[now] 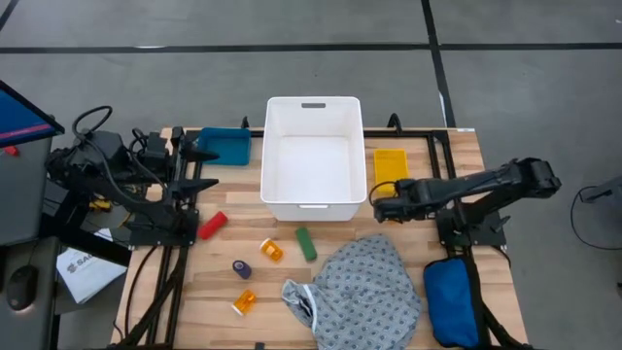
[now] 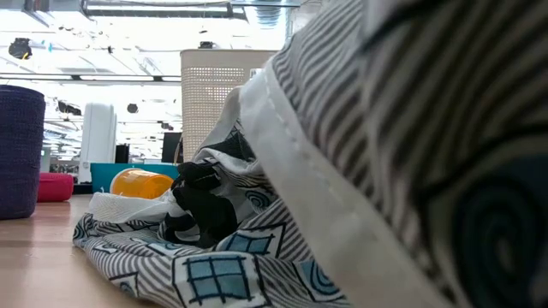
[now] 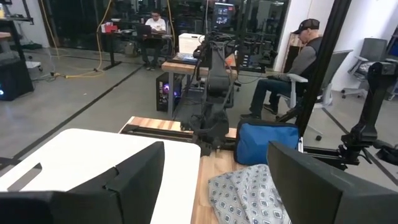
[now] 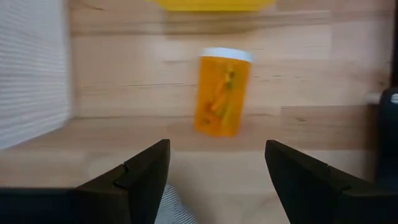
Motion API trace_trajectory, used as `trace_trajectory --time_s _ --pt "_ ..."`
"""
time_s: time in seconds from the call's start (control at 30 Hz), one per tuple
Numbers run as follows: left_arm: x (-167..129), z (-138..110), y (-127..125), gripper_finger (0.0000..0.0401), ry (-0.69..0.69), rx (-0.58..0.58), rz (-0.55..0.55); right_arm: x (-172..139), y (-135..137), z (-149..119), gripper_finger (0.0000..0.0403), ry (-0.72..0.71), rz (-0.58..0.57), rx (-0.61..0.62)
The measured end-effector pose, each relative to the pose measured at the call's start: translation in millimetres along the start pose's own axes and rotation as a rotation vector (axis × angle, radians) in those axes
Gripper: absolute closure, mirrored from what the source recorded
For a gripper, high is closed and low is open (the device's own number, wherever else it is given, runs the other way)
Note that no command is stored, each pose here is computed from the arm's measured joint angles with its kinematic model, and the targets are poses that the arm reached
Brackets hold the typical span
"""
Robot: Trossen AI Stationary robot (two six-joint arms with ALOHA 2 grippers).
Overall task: Pick & place medical supplies in basket/bin
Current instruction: Put the top orange pill bottle into the yellow bin
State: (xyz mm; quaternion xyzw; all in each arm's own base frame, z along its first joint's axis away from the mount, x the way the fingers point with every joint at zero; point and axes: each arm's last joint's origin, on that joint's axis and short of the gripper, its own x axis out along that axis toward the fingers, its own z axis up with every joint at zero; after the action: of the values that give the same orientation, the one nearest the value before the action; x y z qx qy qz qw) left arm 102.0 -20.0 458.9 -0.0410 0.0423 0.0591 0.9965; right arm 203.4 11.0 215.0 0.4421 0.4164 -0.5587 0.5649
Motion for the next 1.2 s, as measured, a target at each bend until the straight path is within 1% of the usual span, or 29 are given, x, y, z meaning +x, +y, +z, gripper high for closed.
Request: trace_trajectory --time_s 0.07,0.2,0.4,0.63,0.77,0.97,1.2 --pt "1 0 0 0.0126 0.002 0.001 -0.001 11 1 1 0.0143 0.008 -0.021 0.002" --pt "1 1 -1 0.0126 -0.004 -0.002 -0.003 26 8 2 0.0143 0.015 0.018 0.038" --pt "4 4 -2 0.0126 -0.032 -0.014 -0.006 38 11 3 0.0143 0.017 -0.051 -0.004" --pt "12 4 -6 0.0127 -0.027 -0.012 -0.008 51 18 6 0.0143 0.016 -0.087 -0.014" --pt "18 2 -9 0.0127 -0.010 -0.006 -0.013 57 12 7 0.0143 0.016 -0.086 0.002" --pt "25 2 -12 0.0127 -0.005 -0.008 -0.033 60 -5 6 0.0143 0.010 -0.083 0.030" --pt "27 2 -13 0.0127 -0.010 -0.010 -0.037 53 -13 8 0.0143 0.001 -0.043 0.050"
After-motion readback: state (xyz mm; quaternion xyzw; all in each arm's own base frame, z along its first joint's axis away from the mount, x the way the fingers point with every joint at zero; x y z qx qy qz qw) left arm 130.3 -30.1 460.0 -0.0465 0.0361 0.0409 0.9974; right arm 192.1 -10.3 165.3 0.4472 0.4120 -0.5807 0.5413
